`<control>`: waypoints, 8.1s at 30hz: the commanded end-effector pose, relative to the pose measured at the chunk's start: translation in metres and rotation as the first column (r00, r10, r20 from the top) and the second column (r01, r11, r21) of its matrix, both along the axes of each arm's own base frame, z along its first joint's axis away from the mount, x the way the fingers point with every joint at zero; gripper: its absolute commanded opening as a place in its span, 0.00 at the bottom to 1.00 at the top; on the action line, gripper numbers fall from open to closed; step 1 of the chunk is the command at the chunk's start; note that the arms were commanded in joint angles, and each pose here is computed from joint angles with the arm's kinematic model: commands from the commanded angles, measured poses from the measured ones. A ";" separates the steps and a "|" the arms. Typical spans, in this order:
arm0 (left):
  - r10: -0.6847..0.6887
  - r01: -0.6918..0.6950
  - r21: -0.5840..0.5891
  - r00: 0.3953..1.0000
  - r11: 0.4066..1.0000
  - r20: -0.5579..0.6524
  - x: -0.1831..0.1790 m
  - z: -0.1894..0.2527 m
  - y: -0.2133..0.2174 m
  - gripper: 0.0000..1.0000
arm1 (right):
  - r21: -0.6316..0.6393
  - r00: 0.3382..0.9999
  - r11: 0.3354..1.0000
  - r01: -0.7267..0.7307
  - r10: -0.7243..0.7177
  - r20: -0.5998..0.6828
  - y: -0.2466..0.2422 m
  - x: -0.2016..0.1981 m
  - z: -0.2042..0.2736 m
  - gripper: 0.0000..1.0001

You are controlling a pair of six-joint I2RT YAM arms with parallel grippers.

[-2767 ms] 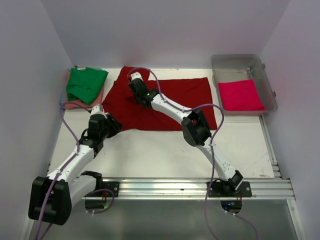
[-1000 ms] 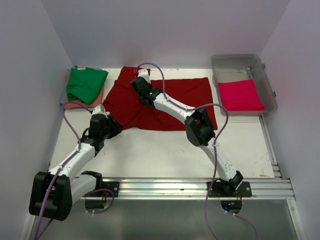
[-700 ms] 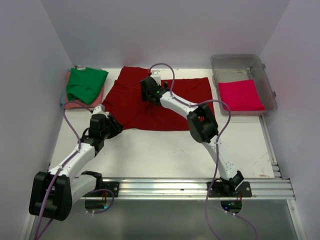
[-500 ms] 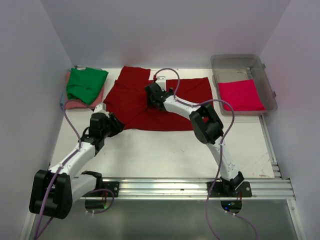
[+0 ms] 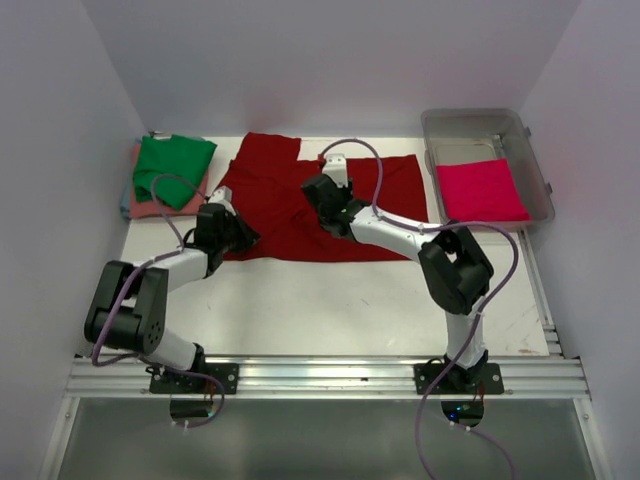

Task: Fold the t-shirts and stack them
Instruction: Fold the tshirt

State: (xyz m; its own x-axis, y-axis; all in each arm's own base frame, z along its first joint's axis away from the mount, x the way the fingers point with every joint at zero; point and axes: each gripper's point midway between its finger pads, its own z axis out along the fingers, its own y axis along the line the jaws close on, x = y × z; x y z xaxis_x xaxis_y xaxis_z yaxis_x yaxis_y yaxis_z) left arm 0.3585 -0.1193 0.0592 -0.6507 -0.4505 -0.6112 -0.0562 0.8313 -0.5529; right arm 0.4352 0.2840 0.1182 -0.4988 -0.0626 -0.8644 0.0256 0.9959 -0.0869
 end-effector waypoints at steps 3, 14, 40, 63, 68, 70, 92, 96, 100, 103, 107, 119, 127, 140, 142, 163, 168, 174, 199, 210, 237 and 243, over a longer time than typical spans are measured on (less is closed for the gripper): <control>0.080 -0.077 0.064 0.995 0.995 -0.051 0.014 -0.020 0.021 0.00 | -0.064 0.983 0.981 0.183 -0.181 0.043 -0.063 -0.029 0.021 0.00; 0.208 -0.152 0.238 0.950 0.959 -0.231 -0.056 -0.044 0.061 0.00 | -0.176 0.930 0.917 0.357 -0.367 -0.027 -0.142 -0.085 -0.001 0.00; 0.068 -0.079 0.066 0.986 0.995 0.155 -0.039 0.061 0.034 0.00 | -0.188 0.905 0.926 0.327 -0.364 -0.219 -0.171 -0.086 -0.095 0.00; 0.251 -0.183 0.299 0.945 0.937 -0.208 -0.041 -0.055 0.072 0.00 | -0.128 0.897 0.945 0.300 -0.325 -0.301 -0.167 -0.106 -0.095 0.00; 0.302 -0.136 0.374 0.850 0.918 -0.432 -0.077 -0.092 0.080 0.00 | -0.107 0.876 0.951 0.289 -0.308 -0.371 -0.167 -0.119 -0.109 0.00; 0.320 -0.125 0.392 0.815 0.911 -0.484 -0.087 -0.099 0.082 0.00 | -0.110 0.862 0.951 0.288 -0.308 -0.404 -0.168 -0.125 -0.116 0.00; -0.077 0.112 -0.009 0.620 0.994 -0.780 -0.231 -0.057 0.010 0.00 | -0.116 0.555 0.968 0.223 -0.224 -0.801 -0.172 -0.265 -0.144 0.00; -0.097 0.129 -0.021 0.618 0.991 -0.780 -0.237 -0.046 0.008 0.00 | -0.112 0.504 0.969 0.221 -0.212 -0.837 -0.174 -0.294 -0.149 0.00; -0.098 0.156 0.000 0.620 0.988 -0.779 -0.237 -0.038 0.012 0.00 | -0.077 0.486 0.973 0.219 -0.178 -0.856 -0.171 -0.313 -0.140 0.00; -0.103 0.168 0.005 0.629 0.986 -0.770 -0.233 -0.036 0.012 0.00 | -0.061 0.528 0.970 0.234 -0.180 -0.830 -0.168 -0.315 -0.120 0.00; -0.054 0.178 0.083 0.648 0.980 -0.759 -0.219 -0.037 0.024 0.00 | -0.158 0.608 0.946 0.283 -0.305 -0.734 -0.198 -0.308 -0.079 0.00; 0.018 0.190 0.291 0.810 0.938 -0.586 -0.153 0.011 0.059 0.01 | -0.142 0.725 0.947 0.286 -0.311 -0.615 -0.206 -0.281 -0.042 0.00; -0.110 0.150 0.139 0.959 0.979 -0.261 -0.096 0.053 0.018 0.00 | 0.137 0.874 0.979 0.153 -0.069 -0.481 -0.145 -0.223 -0.023 0.00; -0.312 0.269 -0.196 0.921 0.943 -0.234 -0.093 0.021 -0.042 0.00 | 0.153 0.915 0.985 0.083 -0.015 -0.402 -0.113 -0.164 -0.003 0.00; -0.310 0.275 -0.185 0.930 0.943 -0.199 -0.096 0.026 -0.040 0.00 | 0.208 0.916 0.977 0.050 0.038 -0.400 -0.105 -0.163 -0.001 0.00; -0.002 0.074 0.105 0.824 0.992 -0.566 -0.151 -0.074 0.024 0.00 | -0.123 0.677 0.938 0.324 -0.320 -0.662 -0.167 -0.180 -0.102 0.00; 0.177 -0.012 0.266 0.775 0.964 -0.606 -0.153 -0.079 0.053 0.00 | -0.289 0.591 0.866 0.407 -0.491 -0.640 -0.199 -0.185 -0.102 0.00; 0.367 -0.093 0.448 0.728 0.889 -0.579 -0.145 -0.073 0.086 0.00 | -0.461 0.501 0.744 0.484 -0.667 -0.551 -0.237 -0.183 -0.095 0.00; 0.172 -0.108 0.235 0.948 0.966 -0.269 -0.101 0.052 0.054 0.00 | -0.113 0.789 0.929 0.353 -0.361 -0.498 -0.220 -0.168 -0.008 0.00; 0.308 -0.277 0.230 0.945 0.933 -0.113 0.021 0.058 0.057 0.00 | -0.064 0.870 0.966 0.249 -0.253 -0.424 -0.179 -0.080 0.006 0.00; 0.260 -0.201 0.289 0.948 0.936 -0.182 0.244 -0.023 0.123 0.77 | 0.156 0.922 0.987 0.038 0.025 -0.387 -0.142 -0.092 0.039 0.99; 0.098 -0.064 0.196 0.981 0.979 -0.167 0.246 -0.025 0.095 0.73 | 0.162 0.914 0.985 0.060 0.011 -0.406 -0.141 -0.092 0.033 0.98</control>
